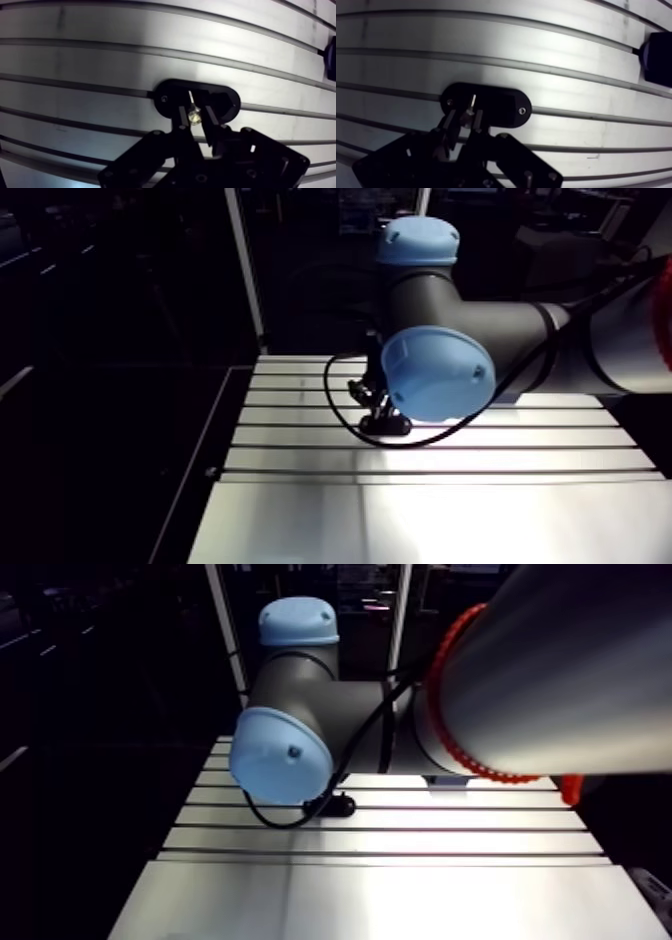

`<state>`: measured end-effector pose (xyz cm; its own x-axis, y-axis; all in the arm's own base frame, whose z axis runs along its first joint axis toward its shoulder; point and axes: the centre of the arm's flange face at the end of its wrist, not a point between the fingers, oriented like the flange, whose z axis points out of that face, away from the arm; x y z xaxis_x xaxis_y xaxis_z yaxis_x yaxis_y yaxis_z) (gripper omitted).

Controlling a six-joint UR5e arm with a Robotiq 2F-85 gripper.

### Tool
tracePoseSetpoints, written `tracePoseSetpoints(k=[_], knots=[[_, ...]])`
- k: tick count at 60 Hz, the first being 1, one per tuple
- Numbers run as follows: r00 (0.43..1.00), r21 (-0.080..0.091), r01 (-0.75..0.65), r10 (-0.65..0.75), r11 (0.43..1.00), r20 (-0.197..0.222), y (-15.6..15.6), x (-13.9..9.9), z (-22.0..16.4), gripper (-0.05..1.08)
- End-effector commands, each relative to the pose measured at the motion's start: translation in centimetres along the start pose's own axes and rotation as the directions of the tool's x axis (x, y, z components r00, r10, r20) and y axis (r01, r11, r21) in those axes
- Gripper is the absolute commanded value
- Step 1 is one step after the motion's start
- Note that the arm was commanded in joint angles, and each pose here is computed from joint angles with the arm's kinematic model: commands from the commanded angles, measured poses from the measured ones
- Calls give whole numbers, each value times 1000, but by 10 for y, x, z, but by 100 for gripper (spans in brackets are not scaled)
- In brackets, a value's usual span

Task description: Pick up the M10 bolt and insert it into the hex recess until seated.

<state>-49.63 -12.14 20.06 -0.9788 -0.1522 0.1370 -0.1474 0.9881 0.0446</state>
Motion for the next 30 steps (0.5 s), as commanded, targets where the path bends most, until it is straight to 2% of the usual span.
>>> tracePoseSetpoints(k=[1, 30], knots=[[1000, 0, 0, 0, 1000, 0, 0, 0, 0, 71], [1000, -3, 4, -4, 1000, -18, 2, 4, -9, 78]])
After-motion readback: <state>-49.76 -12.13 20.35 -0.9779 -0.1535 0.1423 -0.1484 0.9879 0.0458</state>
